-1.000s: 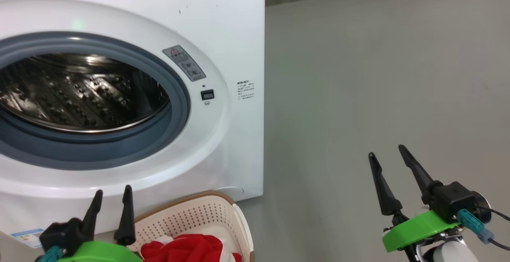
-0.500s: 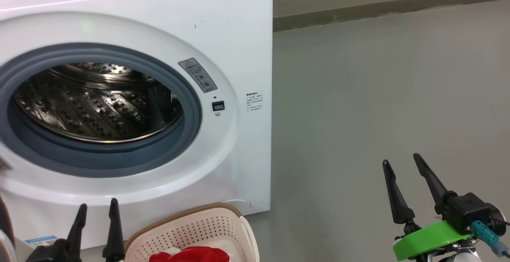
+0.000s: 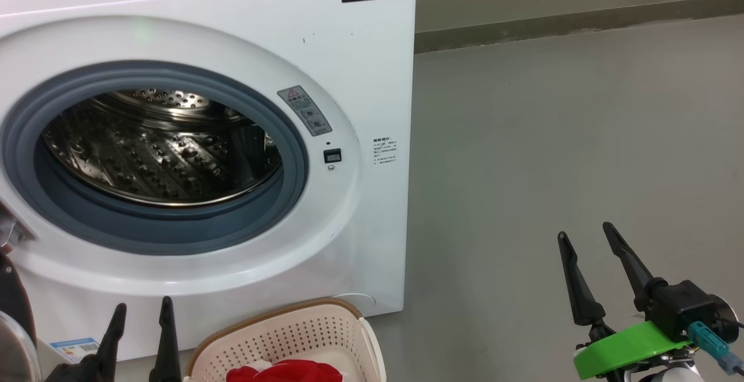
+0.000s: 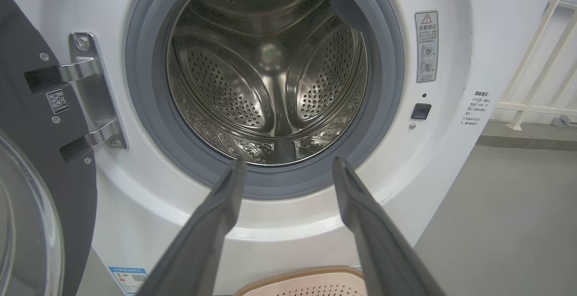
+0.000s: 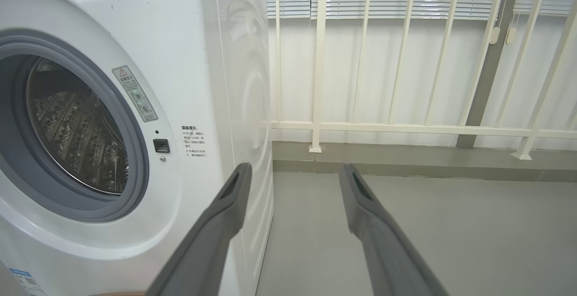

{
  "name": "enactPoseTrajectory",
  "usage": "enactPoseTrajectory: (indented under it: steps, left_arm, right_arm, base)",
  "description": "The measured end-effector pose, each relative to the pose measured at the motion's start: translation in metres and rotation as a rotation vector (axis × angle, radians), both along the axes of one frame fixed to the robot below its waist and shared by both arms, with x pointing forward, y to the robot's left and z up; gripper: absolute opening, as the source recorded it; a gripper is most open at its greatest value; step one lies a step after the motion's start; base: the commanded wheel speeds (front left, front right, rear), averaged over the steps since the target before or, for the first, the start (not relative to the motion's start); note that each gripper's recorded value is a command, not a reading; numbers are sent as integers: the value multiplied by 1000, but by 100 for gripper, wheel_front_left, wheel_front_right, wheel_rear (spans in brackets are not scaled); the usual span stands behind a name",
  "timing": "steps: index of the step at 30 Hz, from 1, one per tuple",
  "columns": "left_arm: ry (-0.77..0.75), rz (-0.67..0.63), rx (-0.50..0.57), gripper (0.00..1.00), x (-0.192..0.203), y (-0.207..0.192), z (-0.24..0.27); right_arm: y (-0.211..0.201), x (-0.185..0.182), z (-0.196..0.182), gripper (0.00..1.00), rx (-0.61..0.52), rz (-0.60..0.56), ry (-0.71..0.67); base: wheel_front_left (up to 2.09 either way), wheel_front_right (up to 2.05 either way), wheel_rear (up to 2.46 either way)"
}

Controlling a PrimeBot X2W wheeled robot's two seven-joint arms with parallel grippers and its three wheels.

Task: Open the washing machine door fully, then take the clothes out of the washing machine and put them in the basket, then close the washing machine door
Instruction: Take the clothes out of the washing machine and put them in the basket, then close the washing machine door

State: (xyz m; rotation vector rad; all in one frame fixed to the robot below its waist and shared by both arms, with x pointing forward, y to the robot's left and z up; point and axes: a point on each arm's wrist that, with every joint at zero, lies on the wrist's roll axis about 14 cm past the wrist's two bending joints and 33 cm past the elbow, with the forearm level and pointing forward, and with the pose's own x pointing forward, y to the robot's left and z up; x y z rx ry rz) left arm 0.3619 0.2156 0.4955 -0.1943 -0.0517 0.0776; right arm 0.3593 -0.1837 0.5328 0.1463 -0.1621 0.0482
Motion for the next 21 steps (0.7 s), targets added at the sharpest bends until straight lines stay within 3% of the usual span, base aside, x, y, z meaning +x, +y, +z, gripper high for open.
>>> enactPoseTrajectory:
  steps: [21]
  left_arm:
    - [-16,4,17,100,2,-1,6]
  right_arm:
    - [5,0,-5,100,-11,21,15]
  base:
    - [0,0,0]
